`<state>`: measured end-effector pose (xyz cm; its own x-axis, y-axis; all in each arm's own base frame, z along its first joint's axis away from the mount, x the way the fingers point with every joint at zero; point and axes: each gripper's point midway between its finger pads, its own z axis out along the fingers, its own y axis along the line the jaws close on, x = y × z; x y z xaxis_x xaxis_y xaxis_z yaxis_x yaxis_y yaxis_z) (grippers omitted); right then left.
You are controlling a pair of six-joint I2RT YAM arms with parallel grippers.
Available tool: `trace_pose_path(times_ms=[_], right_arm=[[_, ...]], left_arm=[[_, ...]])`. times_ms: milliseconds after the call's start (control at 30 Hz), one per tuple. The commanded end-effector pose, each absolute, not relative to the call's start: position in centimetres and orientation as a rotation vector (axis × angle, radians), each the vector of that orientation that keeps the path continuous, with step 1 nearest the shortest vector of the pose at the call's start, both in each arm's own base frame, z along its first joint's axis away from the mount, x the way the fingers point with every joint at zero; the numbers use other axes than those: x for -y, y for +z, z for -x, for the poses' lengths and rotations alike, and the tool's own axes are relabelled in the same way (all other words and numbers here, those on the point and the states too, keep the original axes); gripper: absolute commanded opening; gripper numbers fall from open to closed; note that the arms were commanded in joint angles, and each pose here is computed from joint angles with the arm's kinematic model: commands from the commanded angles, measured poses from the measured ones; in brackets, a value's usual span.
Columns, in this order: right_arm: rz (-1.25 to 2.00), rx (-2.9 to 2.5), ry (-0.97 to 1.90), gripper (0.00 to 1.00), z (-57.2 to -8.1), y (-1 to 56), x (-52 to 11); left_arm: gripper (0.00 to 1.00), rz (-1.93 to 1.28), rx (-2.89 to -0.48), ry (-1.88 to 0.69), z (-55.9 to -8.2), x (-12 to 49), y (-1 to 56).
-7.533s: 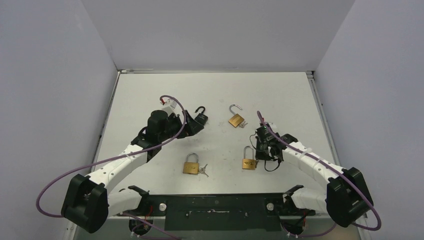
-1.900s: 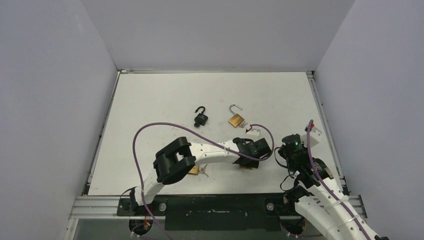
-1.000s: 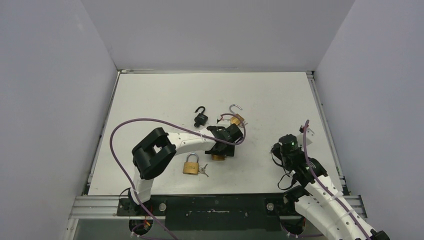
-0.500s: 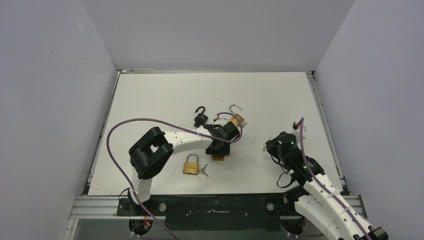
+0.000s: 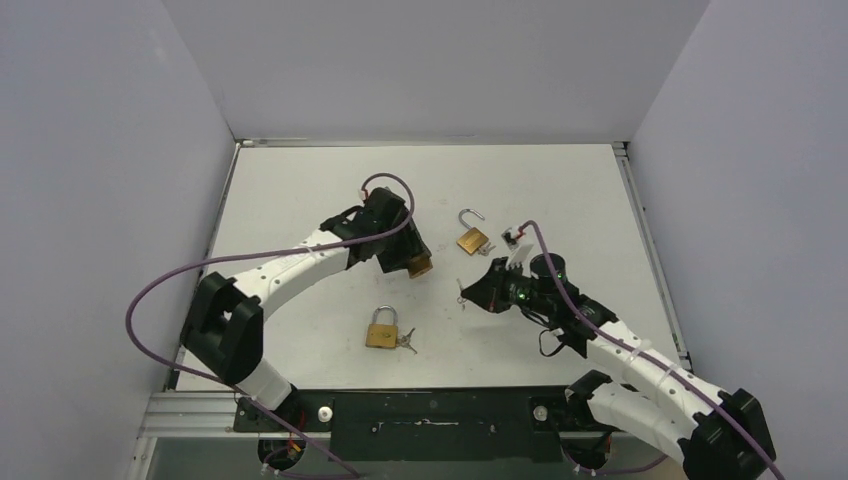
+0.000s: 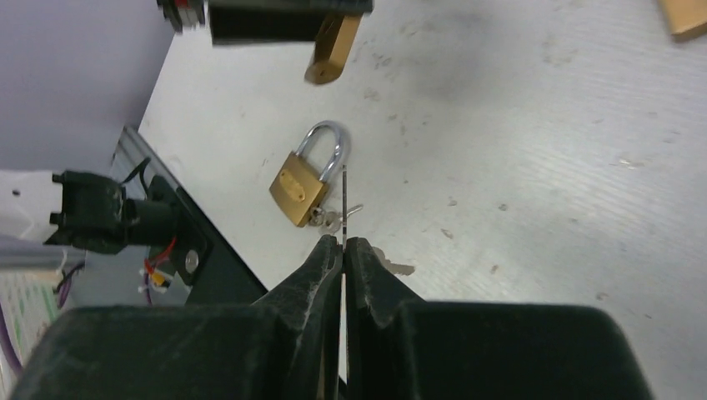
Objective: Unlock with the key
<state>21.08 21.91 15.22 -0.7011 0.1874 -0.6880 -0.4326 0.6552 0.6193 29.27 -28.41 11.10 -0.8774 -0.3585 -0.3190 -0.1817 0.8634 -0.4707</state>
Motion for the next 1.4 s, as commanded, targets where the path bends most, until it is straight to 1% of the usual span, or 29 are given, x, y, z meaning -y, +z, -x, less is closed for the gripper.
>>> trace_pose_path(times_ms=[0,100,300,633,1033,1367], right_arm=[[0.429,-1.953,1.128,0.00,-20.8,19.5,-26.7],[0.439,-1.958,1.116,0.00,-21.3,19.8,-28.1],[0.430,-1.993,1.076,0.00,-22.6,19.7,-29.5],[0.449,-2.047,1.031,0.00,-23.1,18.7,-29.8],[0.392,-2.087,0.983,0.00,-24.0,17.9,-29.6],[0.382,-2.045,1.029,0.00,-24.3,19.4,-30.3]], left_arm=[[0.19,0.477,-2.465,-1.038,-30.0,31.0,18.4],[0.17,0.541,-2.417,-1.126,-30.1,30.7,19.8],[0.15,0.587,-2.381,-1.190,-29.9,30.3,20.9],[0.15,0.595,-2.366,-1.216,-30.0,30.4,21.3],[0.15,0.585,-2.362,-1.224,-30.0,30.5,21.3],[0.15,0.560,-2.375,-1.201,-29.7,30.4,21.0]])
